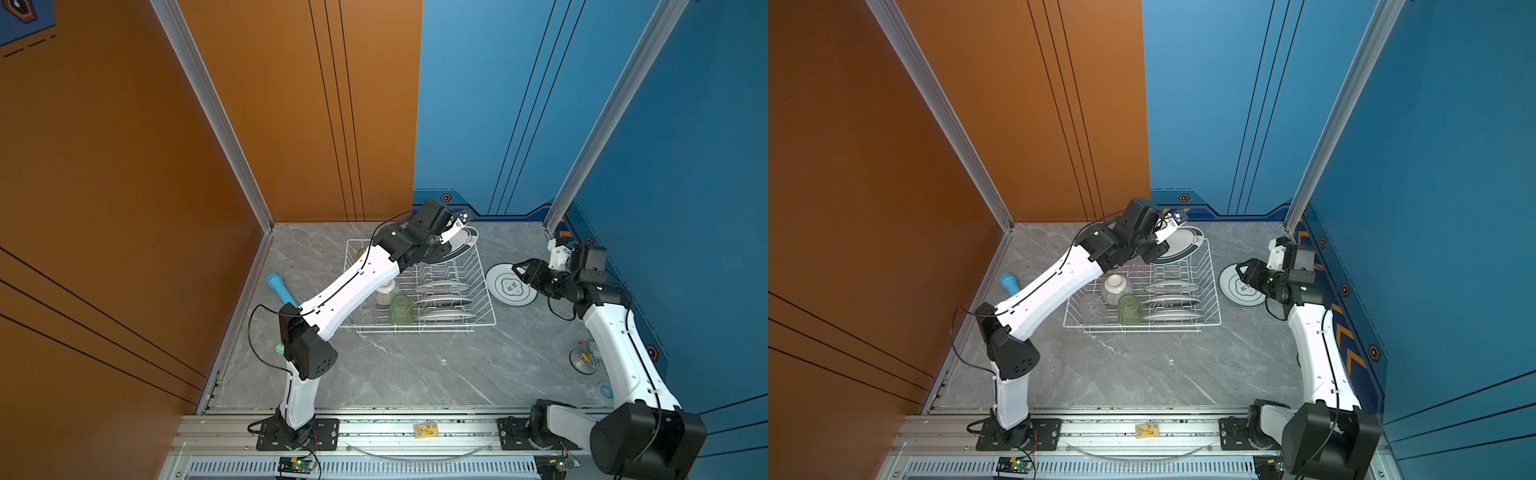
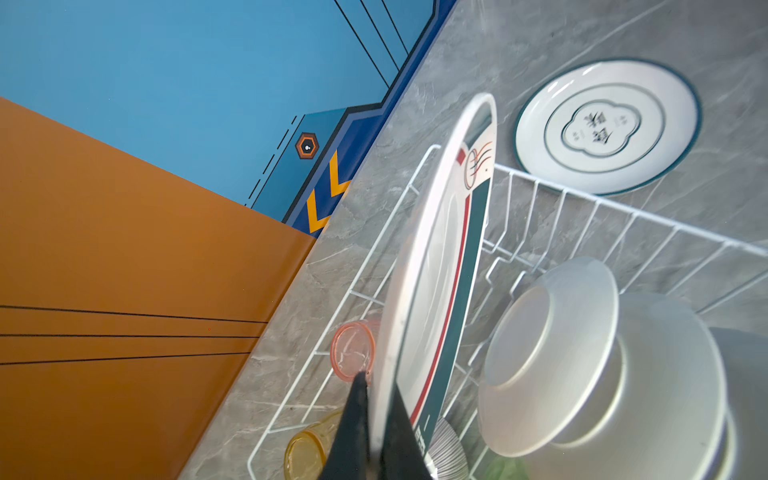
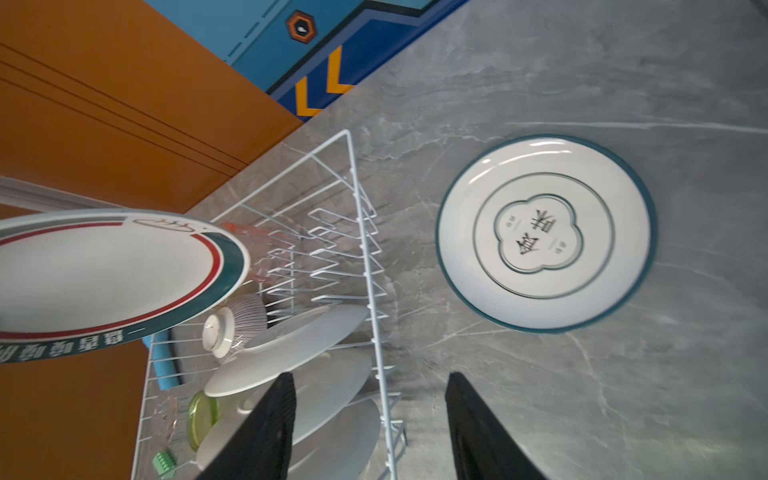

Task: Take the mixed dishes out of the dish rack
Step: 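Lift the red-and-teal-rimmed plate out and bring it toward the right gripper, then grasp the plate rim with the right gripper while the left gripper releases, then lower the plate onto the teal-rimmed plate with the right gripper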

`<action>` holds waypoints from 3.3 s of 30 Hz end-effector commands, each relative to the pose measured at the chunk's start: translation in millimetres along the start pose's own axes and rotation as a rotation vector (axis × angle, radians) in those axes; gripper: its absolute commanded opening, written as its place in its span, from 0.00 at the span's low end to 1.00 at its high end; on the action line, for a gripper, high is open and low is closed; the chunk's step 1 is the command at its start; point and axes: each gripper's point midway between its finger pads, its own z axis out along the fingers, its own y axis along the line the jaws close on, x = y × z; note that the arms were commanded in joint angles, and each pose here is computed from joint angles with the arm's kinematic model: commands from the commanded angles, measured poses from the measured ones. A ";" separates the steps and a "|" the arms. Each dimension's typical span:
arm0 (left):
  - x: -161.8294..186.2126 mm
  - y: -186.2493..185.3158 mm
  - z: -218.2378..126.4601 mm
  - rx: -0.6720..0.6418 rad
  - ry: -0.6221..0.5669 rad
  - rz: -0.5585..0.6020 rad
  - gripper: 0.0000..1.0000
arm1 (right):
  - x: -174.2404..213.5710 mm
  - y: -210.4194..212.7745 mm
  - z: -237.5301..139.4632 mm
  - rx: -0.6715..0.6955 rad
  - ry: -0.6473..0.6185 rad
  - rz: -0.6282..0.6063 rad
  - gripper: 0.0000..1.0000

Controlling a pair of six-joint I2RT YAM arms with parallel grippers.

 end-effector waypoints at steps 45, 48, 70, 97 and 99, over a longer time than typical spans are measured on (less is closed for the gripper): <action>-40.3 6.3 -34.2 0.794 -0.392 -0.866 0.00 | -23.4 136.9 6.5 -0.671 -0.066 0.064 0.24; -40.4 3.2 -31.3 0.802 -0.386 -0.869 0.00 | -25.8 138.9 6.4 -0.676 -0.071 0.065 0.14; 32.9 18.7 -20.7 0.398 -0.153 -0.720 0.30 | -60.5 57.5 -1.0 -0.391 -0.195 0.182 0.00; 74.4 -42.3 -11.6 0.288 -0.028 -0.297 0.37 | 11.6 -162.6 58.4 0.161 -0.022 0.503 0.00; 74.6 -43.1 -11.2 0.292 -0.025 -0.301 0.38 | 14.6 -165.2 63.2 0.154 -0.016 0.517 0.00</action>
